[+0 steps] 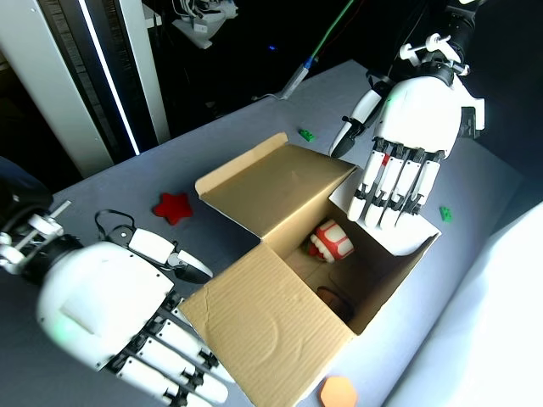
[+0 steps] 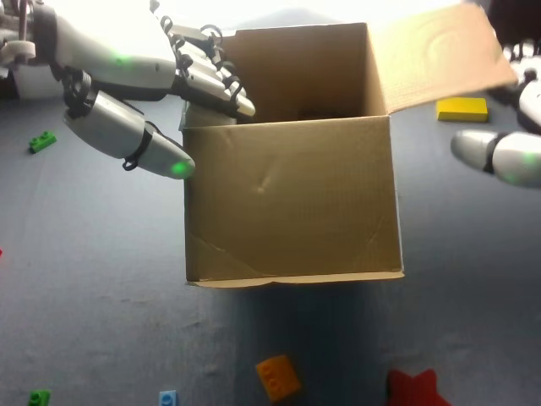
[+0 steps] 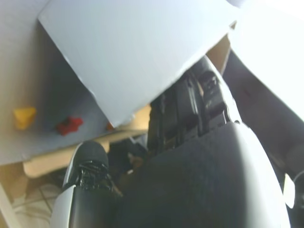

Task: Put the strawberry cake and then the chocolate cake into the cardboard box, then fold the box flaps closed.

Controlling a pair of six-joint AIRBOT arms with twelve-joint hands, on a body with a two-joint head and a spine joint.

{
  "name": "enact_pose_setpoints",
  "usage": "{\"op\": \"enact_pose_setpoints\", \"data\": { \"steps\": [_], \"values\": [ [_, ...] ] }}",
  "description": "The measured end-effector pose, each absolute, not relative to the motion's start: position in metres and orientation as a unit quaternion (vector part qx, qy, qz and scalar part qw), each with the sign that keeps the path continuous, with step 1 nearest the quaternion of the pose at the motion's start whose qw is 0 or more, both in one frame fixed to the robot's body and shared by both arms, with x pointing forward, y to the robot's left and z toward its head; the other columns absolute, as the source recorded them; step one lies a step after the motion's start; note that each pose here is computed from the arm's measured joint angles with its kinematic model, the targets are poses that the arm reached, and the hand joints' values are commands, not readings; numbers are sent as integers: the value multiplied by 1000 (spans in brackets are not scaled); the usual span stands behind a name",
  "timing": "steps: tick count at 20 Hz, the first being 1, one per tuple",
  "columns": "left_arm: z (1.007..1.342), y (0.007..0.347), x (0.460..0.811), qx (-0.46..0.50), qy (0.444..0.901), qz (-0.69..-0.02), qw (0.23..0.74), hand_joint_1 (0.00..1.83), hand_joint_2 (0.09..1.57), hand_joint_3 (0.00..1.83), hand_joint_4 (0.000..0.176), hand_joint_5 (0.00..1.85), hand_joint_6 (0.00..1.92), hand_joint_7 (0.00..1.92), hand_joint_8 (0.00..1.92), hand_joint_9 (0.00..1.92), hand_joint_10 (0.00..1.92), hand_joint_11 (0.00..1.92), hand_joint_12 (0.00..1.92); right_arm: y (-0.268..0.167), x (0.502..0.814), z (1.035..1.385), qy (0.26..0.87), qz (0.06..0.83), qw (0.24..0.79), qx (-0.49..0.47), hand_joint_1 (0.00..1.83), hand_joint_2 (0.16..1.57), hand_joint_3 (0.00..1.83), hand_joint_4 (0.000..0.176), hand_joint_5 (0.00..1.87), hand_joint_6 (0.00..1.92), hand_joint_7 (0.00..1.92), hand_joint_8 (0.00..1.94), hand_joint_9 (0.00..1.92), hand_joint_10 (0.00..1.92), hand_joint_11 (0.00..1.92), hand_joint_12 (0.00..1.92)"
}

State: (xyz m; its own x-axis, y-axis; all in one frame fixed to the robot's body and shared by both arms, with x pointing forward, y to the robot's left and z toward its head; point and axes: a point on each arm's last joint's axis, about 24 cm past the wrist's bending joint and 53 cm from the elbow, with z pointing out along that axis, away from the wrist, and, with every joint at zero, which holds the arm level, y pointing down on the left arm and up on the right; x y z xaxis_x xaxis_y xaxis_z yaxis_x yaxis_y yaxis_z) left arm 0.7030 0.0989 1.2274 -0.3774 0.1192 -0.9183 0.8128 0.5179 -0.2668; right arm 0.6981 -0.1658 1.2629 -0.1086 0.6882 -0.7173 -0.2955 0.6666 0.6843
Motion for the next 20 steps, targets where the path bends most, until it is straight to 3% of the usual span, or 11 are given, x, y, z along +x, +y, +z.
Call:
{"op": "enact_pose_setpoints", "data": {
  "steps": [4,9,13,20],
  "values": [
    [1217,99,701,314,746,-376,451,34,1287,0,0,227,2,248,1,267,0,0,766,-148,687,1293,619,406,658,136,0,1344,3,0,1,0,46,0,0,0,0,0],
    [1219,100,701,314,745,-377,452,9,1297,1,0,207,0,235,1,260,2,0,762,-121,676,1302,616,437,643,126,0,1353,6,0,21,8,58,4,0,0,4,3],
    [1244,104,701,315,731,-385,468,7,1295,0,0,216,2,253,4,272,4,0,787,-103,671,1302,618,452,633,118,0,1348,3,0,31,10,87,13,4,2,11,8],
    [1281,153,721,270,722,-379,512,38,1290,0,0,218,0,248,0,271,1,0,781,-75,666,1293,628,465,616,101,0,1346,0,0,30,5,80,2,18,6,6,29]
  ]
}}
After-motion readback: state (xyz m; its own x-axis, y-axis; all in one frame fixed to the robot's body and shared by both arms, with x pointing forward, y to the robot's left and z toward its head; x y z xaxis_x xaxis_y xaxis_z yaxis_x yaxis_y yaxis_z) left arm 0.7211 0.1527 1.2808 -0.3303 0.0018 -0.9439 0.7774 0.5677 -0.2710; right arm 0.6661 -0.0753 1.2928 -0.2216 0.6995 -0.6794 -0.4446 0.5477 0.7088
